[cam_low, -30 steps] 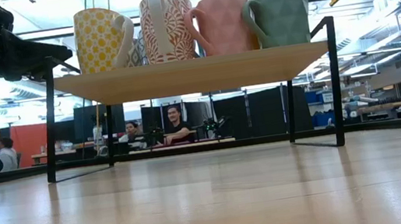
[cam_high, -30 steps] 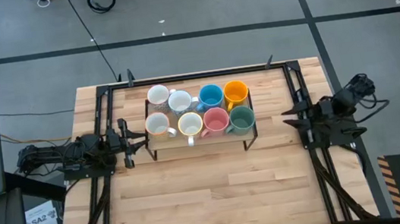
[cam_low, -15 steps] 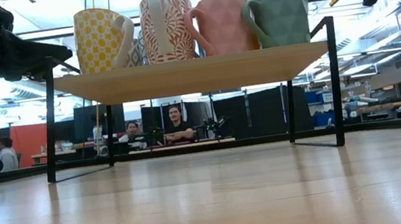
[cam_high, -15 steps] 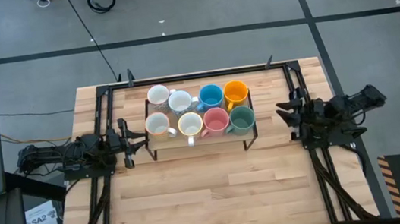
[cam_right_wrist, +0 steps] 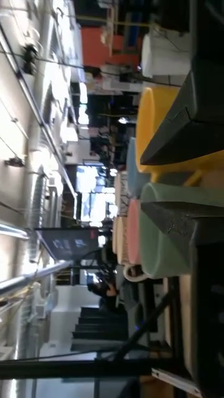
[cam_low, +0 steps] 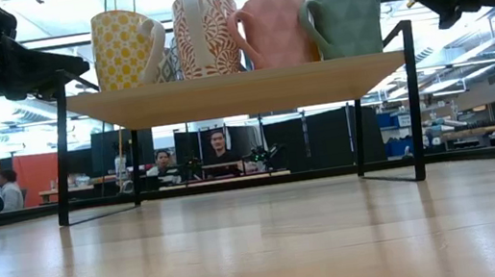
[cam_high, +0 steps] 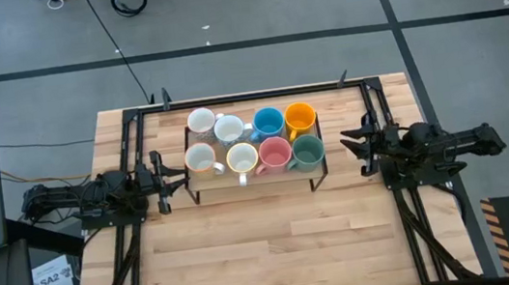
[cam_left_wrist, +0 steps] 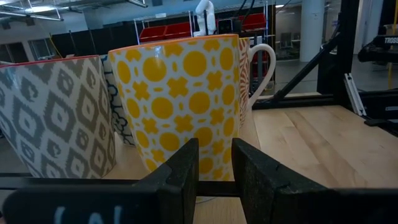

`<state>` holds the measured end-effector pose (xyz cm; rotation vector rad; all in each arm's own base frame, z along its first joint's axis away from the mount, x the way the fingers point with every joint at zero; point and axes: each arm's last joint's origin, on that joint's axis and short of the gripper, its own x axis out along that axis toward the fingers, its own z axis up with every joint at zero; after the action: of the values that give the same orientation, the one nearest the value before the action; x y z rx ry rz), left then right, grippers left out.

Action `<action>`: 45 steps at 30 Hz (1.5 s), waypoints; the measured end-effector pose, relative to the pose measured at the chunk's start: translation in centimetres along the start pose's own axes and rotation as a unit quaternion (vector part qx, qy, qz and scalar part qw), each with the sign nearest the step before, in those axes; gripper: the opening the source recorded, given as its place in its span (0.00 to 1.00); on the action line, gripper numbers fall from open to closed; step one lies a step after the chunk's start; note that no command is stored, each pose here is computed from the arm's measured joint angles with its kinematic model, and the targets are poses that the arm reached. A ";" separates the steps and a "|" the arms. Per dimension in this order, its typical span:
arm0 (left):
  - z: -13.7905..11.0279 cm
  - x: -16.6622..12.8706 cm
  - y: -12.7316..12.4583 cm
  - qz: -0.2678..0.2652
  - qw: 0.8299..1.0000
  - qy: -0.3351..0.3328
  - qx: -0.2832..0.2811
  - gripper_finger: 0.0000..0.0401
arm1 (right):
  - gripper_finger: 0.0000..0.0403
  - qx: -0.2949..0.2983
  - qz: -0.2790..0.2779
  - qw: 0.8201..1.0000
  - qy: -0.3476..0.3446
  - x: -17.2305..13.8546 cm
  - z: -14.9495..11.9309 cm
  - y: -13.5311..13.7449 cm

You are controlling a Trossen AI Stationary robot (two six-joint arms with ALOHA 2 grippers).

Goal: Place coffee mugs
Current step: Return to Home Position

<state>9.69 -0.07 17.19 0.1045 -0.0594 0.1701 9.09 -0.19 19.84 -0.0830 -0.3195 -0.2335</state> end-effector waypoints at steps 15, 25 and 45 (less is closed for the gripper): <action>0.0 0.0 0.0 0.000 1.000 0.001 0.000 0.26 | 0.27 0.054 0.080 0.991 0.097 0.0 -2.1 -0.6; -0.1 0.0 0.0 -0.001 1.000 0.007 0.002 0.26 | 0.27 0.052 0.073 0.985 0.150 -0.2 -3.1 -0.6; 0.1 0.0 0.0 0.001 1.000 -0.004 -0.001 0.26 | 0.27 0.056 0.052 0.983 0.166 -0.2 -3.3 -0.7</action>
<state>9.68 -0.06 17.26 0.1027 -0.0683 0.1717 9.78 -1.21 16.65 0.0509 0.0040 -0.1222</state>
